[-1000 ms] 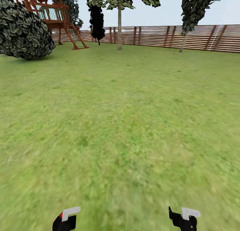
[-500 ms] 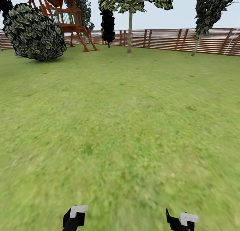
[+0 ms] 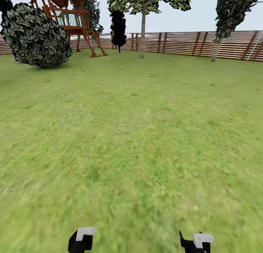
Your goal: In the garden, pick up the pesticide atomizer on the floor and spray pesticide onto both trees until each tree trunk is fully covered.
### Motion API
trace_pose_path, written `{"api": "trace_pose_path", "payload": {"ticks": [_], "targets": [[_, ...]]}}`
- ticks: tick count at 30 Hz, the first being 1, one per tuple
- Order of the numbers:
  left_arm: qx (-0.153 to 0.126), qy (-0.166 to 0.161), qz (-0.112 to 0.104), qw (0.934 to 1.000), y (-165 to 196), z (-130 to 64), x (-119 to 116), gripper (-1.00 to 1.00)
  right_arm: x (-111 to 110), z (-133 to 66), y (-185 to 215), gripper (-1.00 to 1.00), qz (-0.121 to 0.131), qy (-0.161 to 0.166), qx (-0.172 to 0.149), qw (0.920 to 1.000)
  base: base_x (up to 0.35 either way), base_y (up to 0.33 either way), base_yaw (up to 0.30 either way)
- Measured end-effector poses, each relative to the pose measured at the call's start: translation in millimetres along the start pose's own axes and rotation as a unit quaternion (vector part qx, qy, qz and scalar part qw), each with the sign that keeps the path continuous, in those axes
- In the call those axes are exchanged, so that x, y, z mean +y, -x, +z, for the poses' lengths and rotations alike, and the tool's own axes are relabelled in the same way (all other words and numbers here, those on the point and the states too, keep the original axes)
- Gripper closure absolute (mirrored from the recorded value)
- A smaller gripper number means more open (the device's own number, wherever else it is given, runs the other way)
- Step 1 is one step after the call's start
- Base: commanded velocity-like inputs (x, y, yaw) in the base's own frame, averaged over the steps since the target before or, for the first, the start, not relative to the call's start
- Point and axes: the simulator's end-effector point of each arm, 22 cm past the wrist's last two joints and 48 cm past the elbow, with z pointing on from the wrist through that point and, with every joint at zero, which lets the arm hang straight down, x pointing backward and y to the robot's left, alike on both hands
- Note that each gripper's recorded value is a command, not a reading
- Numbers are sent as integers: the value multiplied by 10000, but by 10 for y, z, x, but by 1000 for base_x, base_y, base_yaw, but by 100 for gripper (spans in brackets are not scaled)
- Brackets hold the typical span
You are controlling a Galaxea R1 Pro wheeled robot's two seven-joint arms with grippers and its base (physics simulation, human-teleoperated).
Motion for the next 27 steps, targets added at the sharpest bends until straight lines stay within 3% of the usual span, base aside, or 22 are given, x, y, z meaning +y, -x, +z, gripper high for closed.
{"api": "trace_pose_path", "payload": {"ticks": [14,27], "targets": [[-64,3,0,10000,62,-9,8,100,69,-38,-51,-100,60,45,64,10000,342,0,-10],[-149,6,-8,9999,146,-20,12,100,75,-40,21,-100,65,61,-12,10000,342,0,-180]]}}
